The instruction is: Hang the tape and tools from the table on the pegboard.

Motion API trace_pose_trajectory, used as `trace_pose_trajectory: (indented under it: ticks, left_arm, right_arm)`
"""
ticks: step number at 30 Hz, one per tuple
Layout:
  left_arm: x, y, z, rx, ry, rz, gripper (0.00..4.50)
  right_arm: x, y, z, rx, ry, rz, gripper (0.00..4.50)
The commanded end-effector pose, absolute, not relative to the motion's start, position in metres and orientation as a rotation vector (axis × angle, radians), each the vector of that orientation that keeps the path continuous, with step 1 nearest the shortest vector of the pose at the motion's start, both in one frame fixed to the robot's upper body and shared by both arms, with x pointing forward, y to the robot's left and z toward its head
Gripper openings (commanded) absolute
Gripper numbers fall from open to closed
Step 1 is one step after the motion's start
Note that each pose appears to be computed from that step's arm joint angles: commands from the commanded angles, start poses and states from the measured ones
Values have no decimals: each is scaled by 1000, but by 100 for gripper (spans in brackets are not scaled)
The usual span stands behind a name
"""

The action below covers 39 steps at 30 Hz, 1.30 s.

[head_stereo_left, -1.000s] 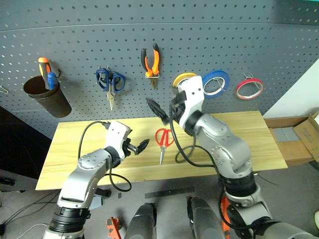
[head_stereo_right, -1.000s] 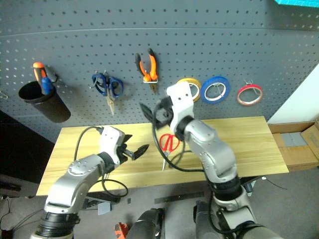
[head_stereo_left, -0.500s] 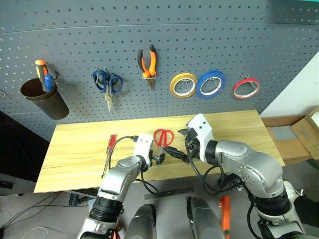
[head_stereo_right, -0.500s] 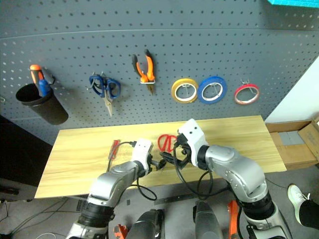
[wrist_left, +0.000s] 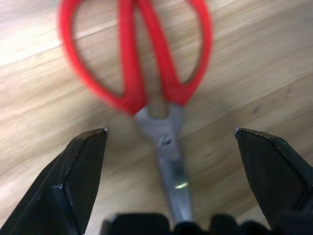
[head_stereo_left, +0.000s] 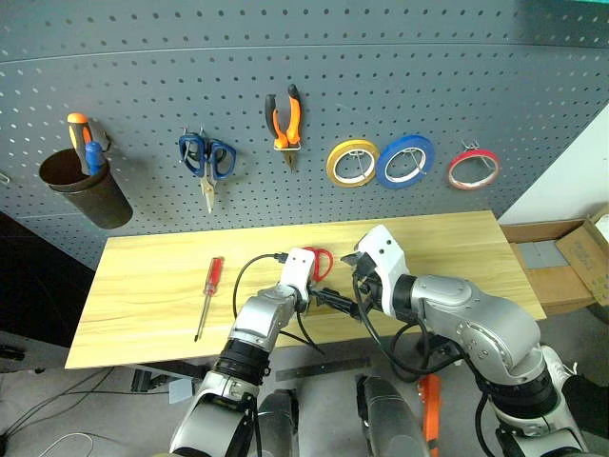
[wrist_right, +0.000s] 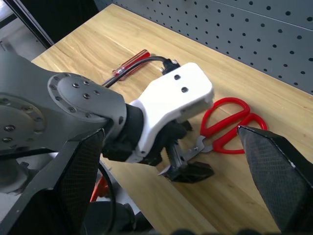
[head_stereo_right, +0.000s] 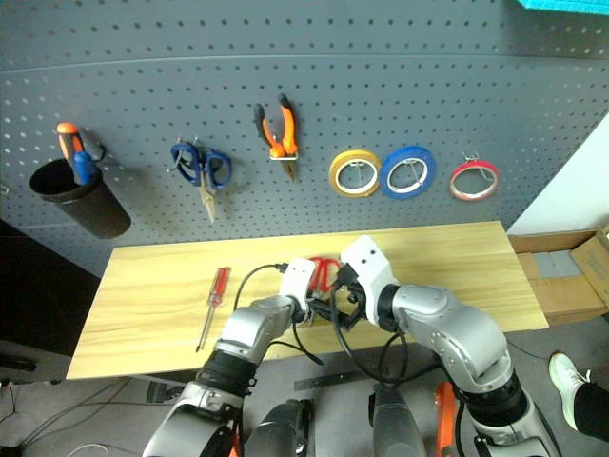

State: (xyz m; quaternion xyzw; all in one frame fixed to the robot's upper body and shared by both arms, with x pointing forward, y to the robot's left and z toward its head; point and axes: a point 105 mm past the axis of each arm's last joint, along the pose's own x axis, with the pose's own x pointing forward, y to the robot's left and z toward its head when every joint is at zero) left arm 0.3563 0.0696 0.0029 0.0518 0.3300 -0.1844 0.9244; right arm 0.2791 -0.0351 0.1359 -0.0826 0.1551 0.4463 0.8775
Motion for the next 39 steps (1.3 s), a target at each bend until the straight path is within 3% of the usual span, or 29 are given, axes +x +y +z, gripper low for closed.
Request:
trace_pose_trajectory:
  ticks: [1,3,6,15,17,27,39]
  left_arm:
    - [353,71,-7,109,714,-369,449]
    - [352,75,-9,97,724,-354,449]
    - [351,79,-12,81,738,-332,386]
    - [349,82,-14,70,748,-318,77]
    - [348,83,-15,68,751,-317,26]
    - [349,91,-15,68,740,-286,28]
    - [357,119,23,106,517,-247,28]
  right_arm:
    - [273,-34,146,-183,282,958,450]
    - [271,-36,144,-195,294,971,450]
    - [271,-42,141,-225,316,979,450]
    - [293,-92,136,-327,367,893,450]
    - [297,-96,138,-362,357,887,450]
    - [304,-97,143,-407,327,896,450]
    - [308,-97,157,-426,275,891,450]
